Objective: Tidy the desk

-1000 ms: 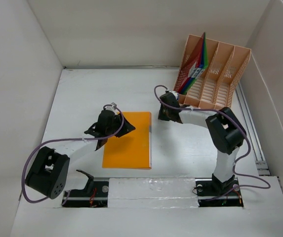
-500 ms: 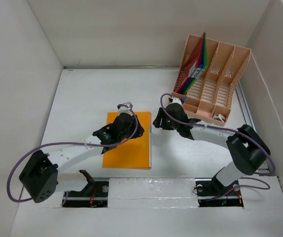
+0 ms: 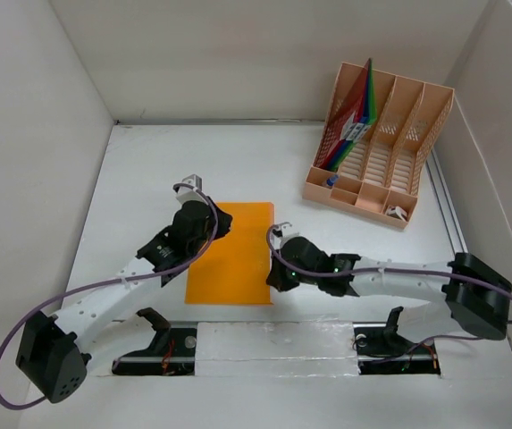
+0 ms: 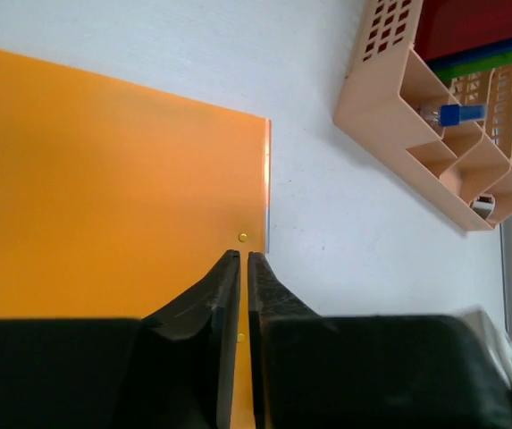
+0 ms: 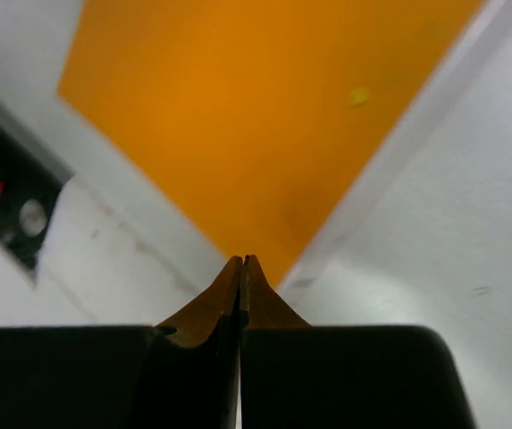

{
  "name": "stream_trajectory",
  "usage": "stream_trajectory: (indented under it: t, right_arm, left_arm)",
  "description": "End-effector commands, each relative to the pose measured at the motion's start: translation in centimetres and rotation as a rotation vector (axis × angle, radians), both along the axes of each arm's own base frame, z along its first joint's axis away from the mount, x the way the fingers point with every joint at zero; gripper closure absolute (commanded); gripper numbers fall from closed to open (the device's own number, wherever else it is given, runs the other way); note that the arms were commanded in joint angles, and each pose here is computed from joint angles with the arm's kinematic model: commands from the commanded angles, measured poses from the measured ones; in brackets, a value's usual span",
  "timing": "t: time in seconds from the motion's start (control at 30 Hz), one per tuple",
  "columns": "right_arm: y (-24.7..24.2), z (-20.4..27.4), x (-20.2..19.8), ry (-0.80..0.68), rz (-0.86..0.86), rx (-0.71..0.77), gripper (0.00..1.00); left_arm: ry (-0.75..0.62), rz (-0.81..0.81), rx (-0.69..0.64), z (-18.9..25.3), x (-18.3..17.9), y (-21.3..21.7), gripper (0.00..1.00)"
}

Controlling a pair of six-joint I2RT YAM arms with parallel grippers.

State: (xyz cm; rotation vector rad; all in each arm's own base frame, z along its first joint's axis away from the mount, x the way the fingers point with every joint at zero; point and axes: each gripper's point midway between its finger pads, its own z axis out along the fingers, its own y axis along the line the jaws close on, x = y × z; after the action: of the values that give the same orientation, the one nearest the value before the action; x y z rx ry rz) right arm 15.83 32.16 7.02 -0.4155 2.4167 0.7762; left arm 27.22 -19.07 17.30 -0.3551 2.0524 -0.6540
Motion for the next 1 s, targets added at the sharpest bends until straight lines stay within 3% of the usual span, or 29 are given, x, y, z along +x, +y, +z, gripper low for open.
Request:
stream_trajectory:
  t: [0.0,0.1,0.3,0.47,0.73,0.97]
  right_arm:
    - [2.0,3.0,-4.2,0.005,0.146,0.062,1.00]
    - [3.8,2.5,-7.3,0.033,0.273,0.073,1.00]
    - [6.9,-1.6,-8.6,0.076,0.339,-0.017,1.00]
    - [10.9,-1.4,-8.9,0.078,0.368,0.034,1.00]
    - [12.7,-6.2,-1.9,-0.073,0.035,-0.119,1.00]
    - [11.9,-6.1,5.6,-0.118,-0.219,-0.063,1.00]
  left_arm:
    - [0.010,-0.029,-0.020,0.3,0.6,0.1,1.00]
    - [-0.032,-0.042,-0.072,1.5,1.6,-0.1,1.00]
    - [-0.054,0.019,-0.072,2.9,2.1,1.1,1.00]
    - [-0.114,0.083,-0.086,4.8,2.1,2.4,0.94]
    - [-0.126,0.099,-0.101,5.8,2.3,2.5,0.88]
    - [-0.151,0.178,-0.097,6.6,2.1,4.5,0.81]
